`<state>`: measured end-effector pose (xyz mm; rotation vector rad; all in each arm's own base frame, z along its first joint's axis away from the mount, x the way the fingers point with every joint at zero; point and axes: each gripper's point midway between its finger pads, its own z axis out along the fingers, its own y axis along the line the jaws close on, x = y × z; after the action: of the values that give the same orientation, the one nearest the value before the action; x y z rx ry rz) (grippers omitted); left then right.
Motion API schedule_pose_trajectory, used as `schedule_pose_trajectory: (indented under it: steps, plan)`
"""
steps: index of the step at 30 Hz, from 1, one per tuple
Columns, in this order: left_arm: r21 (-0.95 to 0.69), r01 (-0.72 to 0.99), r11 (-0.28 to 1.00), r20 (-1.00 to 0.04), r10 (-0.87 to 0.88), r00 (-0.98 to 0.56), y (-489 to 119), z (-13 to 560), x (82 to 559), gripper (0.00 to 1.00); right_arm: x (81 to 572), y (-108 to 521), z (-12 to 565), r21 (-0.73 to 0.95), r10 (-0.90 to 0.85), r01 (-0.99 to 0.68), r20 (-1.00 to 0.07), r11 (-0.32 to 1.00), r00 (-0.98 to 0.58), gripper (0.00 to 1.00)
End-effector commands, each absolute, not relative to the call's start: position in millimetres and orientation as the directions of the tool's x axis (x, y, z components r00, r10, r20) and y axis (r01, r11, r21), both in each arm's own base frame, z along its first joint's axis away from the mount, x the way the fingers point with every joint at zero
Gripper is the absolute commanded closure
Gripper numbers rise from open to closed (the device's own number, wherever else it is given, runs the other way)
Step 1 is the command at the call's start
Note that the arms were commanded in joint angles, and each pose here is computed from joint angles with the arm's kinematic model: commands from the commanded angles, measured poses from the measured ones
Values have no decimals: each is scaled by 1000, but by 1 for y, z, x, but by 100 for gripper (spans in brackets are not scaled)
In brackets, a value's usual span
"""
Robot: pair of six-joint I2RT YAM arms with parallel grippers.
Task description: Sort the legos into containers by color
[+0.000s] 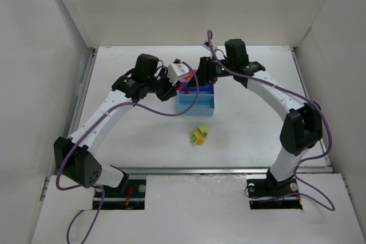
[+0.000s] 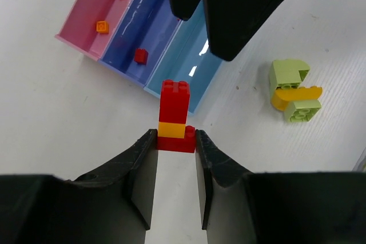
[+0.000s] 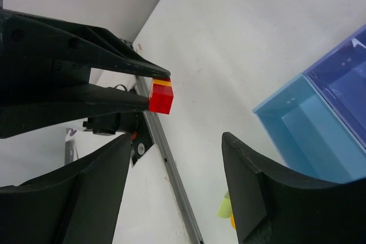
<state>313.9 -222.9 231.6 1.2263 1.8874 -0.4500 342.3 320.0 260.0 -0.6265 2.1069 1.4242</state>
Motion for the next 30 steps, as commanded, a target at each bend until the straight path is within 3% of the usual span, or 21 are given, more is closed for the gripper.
schedule_pose_trajectory:
  steps: [1,14,18,21,22,26,30]
  plan:
    - [116,887,447,-805,566,-180,-228,243,311,100,342,338,287,669,-87,-702,-705,245,-703,30]
    - [114,885,451,-819,547,-173,-233,252,312,100,351,365,266,699,-108,-663,-662,267,-741,35]
    - [101,884,456,-815,548,-189,-233,246,310,100,354,372,269,694,-111,-673,-671,257,-733,48]
    - [101,884,456,-815,547,-189,-233,246,311,100,351,376,269,694,-118,-675,-671,251,-732,66]
    - [99,882,461,-820,540,-191,-232,249,309,100,351,376,269,694,-118,-675,-671,251,-732,77]
    - [102,872,479,-817,541,-201,-231,246,312,100,351,377,269,696,-122,-676,-669,241,-733,98]
    - [102,861,498,-808,546,-220,-227,239,314,100,350,376,267,700,-125,-671,-663,245,-738,100]
